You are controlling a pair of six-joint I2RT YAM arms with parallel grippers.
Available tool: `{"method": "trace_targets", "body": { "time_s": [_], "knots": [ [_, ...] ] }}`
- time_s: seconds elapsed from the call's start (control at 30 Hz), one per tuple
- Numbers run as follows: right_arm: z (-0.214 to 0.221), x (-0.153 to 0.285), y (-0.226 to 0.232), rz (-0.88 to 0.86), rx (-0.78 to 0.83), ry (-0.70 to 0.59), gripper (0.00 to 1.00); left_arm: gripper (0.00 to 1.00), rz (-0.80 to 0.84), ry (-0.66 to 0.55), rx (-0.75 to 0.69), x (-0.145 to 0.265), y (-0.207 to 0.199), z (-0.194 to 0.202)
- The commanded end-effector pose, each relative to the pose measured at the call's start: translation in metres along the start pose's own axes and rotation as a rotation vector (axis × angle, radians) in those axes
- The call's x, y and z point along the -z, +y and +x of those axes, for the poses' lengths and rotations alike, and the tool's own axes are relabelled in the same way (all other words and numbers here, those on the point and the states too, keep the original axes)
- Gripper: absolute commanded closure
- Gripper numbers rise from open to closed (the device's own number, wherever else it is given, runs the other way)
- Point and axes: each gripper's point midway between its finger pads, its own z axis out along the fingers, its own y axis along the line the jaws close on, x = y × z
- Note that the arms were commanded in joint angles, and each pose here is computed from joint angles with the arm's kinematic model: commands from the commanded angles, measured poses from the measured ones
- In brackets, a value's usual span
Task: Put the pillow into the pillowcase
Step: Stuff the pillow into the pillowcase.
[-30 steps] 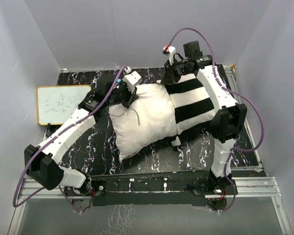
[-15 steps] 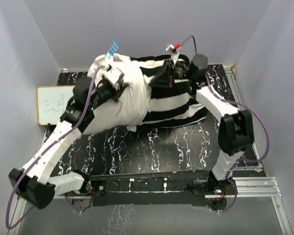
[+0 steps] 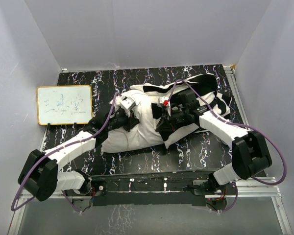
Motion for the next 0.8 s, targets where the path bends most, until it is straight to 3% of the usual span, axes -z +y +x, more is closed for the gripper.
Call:
{"method": "trace_targets", "body": {
  "time_s": [0.0, 0.1, 0.27, 0.3, 0.33, 0.47, 0.63, 0.77],
  "knots": [
    [0.021, -0.006, 0.016, -0.089, -0.05, 0.112, 0.92, 1.0, 0.112, 0.156, 0.086, -0.016, -0.03, 0.039],
    [0.026, -0.002, 0.014, -0.064, -0.046, 0.119, 0.92, 0.97, 0.065, 0.184, 0.103, -0.005, -0.027, 0.031],
    [0.04, 0.01, 0.009, 0.009, -0.059, 0.121, 0.92, 0.18, -0.144, 0.12, 0.146, 0.047, -0.015, -0.033],
    [0.042, 0.011, 0.009, 0.014, -0.062, 0.119, 0.92, 0.08, -0.194, 0.097, 0.156, 0.062, -0.012, -0.048],
    [0.042, 0.012, 0.009, 0.02, -0.061, 0.116, 0.92, 0.03, -0.247, 0.076, 0.163, 0.077, -0.007, -0.063],
    [0.041, 0.013, 0.007, 0.032, -0.06, 0.112, 0.92, 0.03, -0.421, 0.075, 0.273, 0.122, 0.026, -0.095],
    [0.041, 0.014, 0.007, 0.032, -0.06, 0.108, 0.92, 0.03, -0.584, 0.166, 0.509, 0.139, 0.085, -0.057],
    [0.039, 0.016, 0.006, 0.044, -0.063, 0.103, 0.92, 0.03, -0.498, 0.123, 0.599, 0.126, 0.081, -0.044]
  ]
}}
